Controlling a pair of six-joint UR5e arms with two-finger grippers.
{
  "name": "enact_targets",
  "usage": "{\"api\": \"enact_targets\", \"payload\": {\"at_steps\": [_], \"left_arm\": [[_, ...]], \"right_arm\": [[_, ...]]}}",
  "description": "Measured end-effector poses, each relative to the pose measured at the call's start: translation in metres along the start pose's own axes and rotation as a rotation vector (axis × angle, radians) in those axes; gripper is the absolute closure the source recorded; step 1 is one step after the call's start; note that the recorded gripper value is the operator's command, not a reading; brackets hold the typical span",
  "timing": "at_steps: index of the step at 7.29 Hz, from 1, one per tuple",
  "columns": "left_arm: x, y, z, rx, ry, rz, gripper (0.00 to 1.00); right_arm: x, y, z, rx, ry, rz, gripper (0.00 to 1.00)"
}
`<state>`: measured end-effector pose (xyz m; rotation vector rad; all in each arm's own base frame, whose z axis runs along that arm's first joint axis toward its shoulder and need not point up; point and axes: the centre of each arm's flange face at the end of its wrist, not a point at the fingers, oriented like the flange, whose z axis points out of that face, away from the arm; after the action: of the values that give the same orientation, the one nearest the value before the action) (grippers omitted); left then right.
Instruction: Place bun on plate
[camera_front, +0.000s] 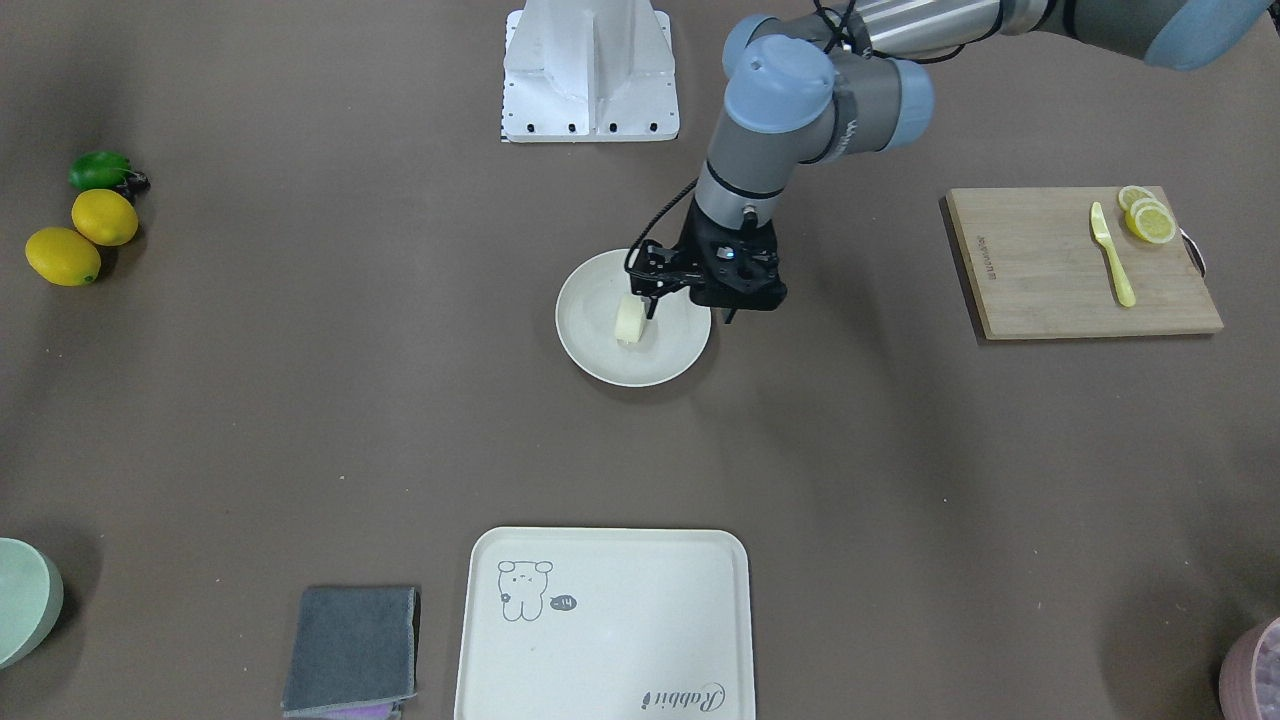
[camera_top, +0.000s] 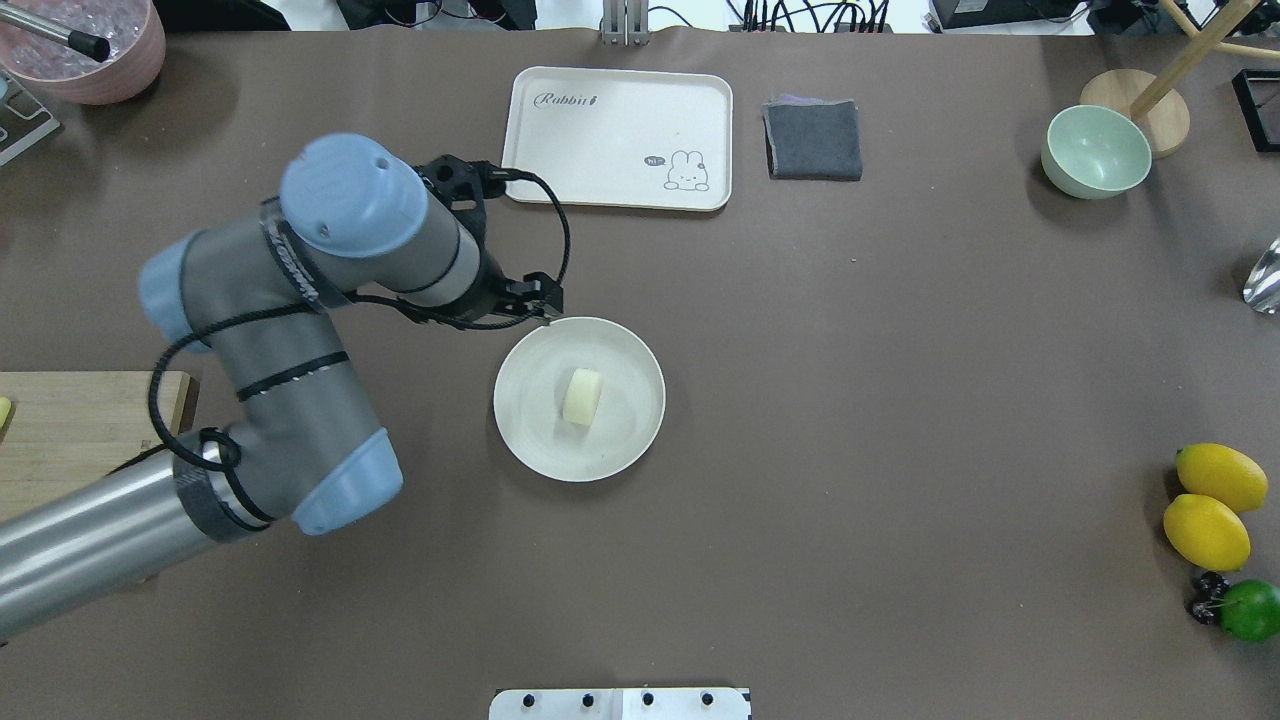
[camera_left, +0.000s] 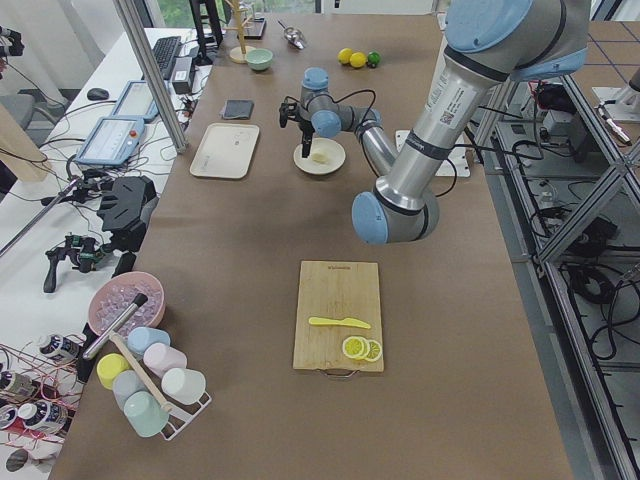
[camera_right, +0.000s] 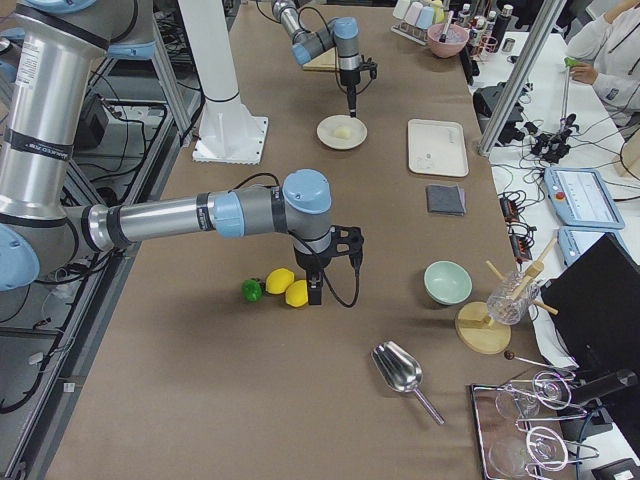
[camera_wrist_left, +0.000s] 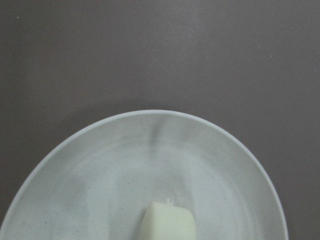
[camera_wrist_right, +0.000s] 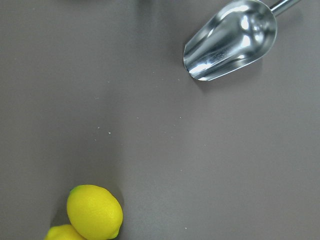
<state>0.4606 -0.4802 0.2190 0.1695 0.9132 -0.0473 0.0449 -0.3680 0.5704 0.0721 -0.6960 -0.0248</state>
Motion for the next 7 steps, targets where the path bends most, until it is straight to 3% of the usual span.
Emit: {"api": "enact_targets", "payload": {"at_steps": [2, 3, 5, 7], "left_arm": [[-0.088, -0.052, -0.062, -0.028, -0.159, 0.096, 0.03], [-0.15, -0.08, -0.095, -0.057, -0.203, 0.144, 0.03], [-0.308, -0.117, -0.164, -0.094, -0.235, 0.239, 0.03], [-0.449, -0.117, -0.213, -0.132, -0.275, 0.306, 0.03]], "right_arm": [[0.02, 0.005, 0.006, -0.009, 0.003, -0.014, 0.0], [0.025, 0.006, 0.008, -0.012, 0.004, -0.015, 0.0], [0.029, 0.007, 0.01, -0.015, 0.004, -0.012, 0.0], [0.03, 0.006, 0.012, -0.018, 0.004, -0.01, 0.0]]}}
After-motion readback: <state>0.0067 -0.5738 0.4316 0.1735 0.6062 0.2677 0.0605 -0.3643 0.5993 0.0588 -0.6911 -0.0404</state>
